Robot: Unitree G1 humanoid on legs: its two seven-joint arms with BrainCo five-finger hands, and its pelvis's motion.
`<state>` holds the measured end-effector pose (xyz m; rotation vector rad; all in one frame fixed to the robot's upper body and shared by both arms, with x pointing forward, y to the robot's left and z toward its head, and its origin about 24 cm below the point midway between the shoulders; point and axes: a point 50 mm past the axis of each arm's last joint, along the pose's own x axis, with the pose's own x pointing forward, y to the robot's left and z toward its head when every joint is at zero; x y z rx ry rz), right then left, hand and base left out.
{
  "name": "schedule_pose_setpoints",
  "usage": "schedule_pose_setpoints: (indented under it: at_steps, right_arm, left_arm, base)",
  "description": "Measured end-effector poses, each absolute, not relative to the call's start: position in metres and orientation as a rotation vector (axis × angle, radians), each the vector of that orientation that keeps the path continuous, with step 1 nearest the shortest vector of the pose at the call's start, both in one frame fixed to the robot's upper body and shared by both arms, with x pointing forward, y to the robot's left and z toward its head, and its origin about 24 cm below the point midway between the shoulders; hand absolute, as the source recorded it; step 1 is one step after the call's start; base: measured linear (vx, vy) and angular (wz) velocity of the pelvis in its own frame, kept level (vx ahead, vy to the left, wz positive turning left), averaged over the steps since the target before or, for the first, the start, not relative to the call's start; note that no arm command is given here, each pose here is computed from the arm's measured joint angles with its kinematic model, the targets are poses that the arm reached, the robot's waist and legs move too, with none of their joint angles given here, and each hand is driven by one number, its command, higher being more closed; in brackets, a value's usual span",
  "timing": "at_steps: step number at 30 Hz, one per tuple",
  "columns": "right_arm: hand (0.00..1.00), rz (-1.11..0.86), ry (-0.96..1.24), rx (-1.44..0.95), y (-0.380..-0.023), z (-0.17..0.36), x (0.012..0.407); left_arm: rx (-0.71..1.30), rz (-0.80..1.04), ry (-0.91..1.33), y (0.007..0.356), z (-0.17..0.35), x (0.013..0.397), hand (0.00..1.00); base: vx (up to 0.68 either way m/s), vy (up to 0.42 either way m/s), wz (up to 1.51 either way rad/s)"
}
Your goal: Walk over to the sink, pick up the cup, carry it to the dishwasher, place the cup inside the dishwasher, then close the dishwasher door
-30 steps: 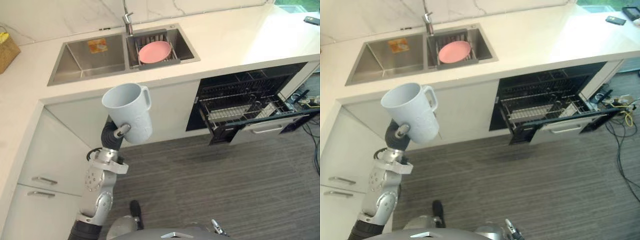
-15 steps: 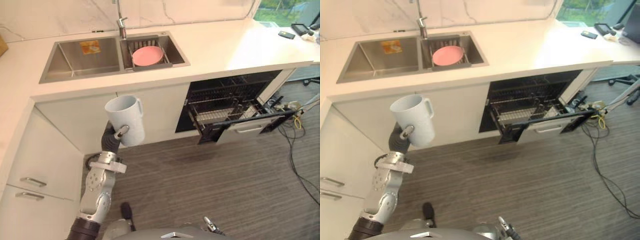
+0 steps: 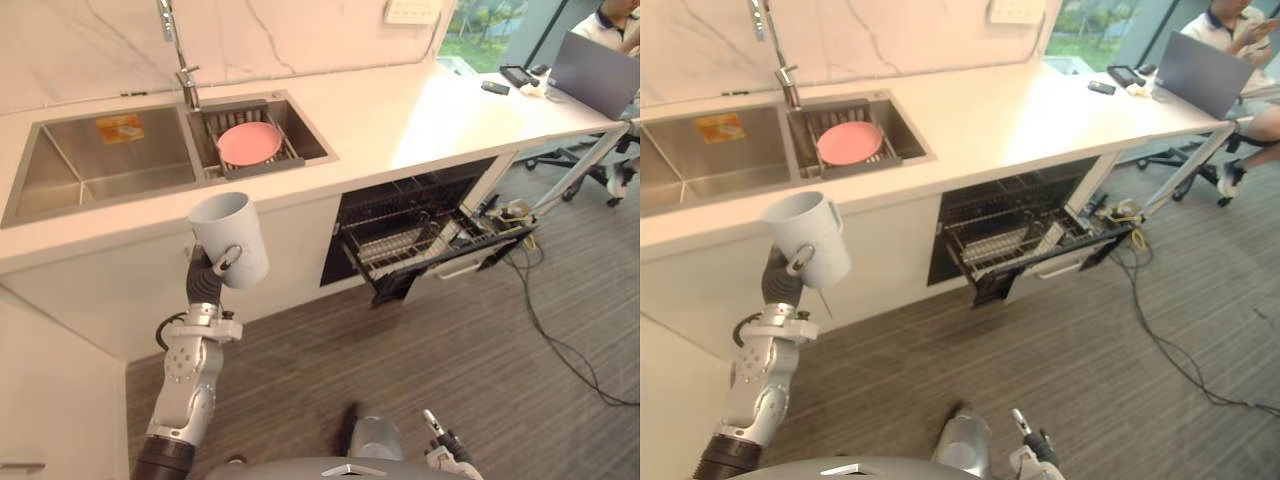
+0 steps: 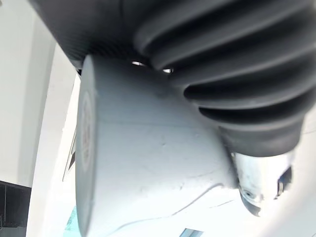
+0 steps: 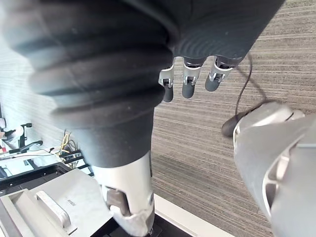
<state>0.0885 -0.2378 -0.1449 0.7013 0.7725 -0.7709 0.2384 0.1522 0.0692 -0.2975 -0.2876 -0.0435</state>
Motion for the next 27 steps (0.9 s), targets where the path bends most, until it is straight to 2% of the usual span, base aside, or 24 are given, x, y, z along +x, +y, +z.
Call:
schedule_pose_setpoints:
  at_steps: [6,12,15,18,19,22,27]
  right_arm:
    - [0.0,-0.888,0.874,0.643,-0.263,-0.149,0.042]
    - [0.0,-0.924,1.098,0.639,-0.249,-0.162,-0.011]
    - [0.0,-0.999,1.078,0.618,-0.263,-0.158,-0.028]
    - [0.0,-0.991,0.962,0.605,-0.274,-0.153,-0.012]
    - [0.0,-0.94,0.857,0.564,-0.283,-0.146,0.015]
    - [0.0,-0.905,0.707,0.495,-0.297,-0.129,0.048]
    - [0.0,-0.934,0.675,0.526,-0.275,-0.133,0.061]
  left_arm:
    - [-0.348,-0.077,-0.372,0.146,0.082,0.241,1.0]
    - [-0.381,-0.112,-0.396,0.135,0.088,0.246,1.0]
    - [-0.417,-0.117,-0.404,0.13,0.09,0.242,1.0]
    - [-0.398,-0.123,-0.449,0.136,0.1,0.236,1.0]
    - [-0.393,-0.122,-0.473,0.139,0.105,0.235,1.0]
    - [-0.38,-0.089,-0.473,0.144,0.104,0.233,1.0]
    - [-0.346,0.062,-0.526,0.173,0.109,0.234,1.0]
  base:
    - [0.39,-0.186,0.2]
    - [0.4,-0.174,-0.07]
    - [0.4,-0.062,-0.29]
    - [0.46,0.099,-0.8]
    - [0.43,0.175,-0.93]
    - [0.42,0.206,-0.74]
    - [0.26,0.066,-0.18]
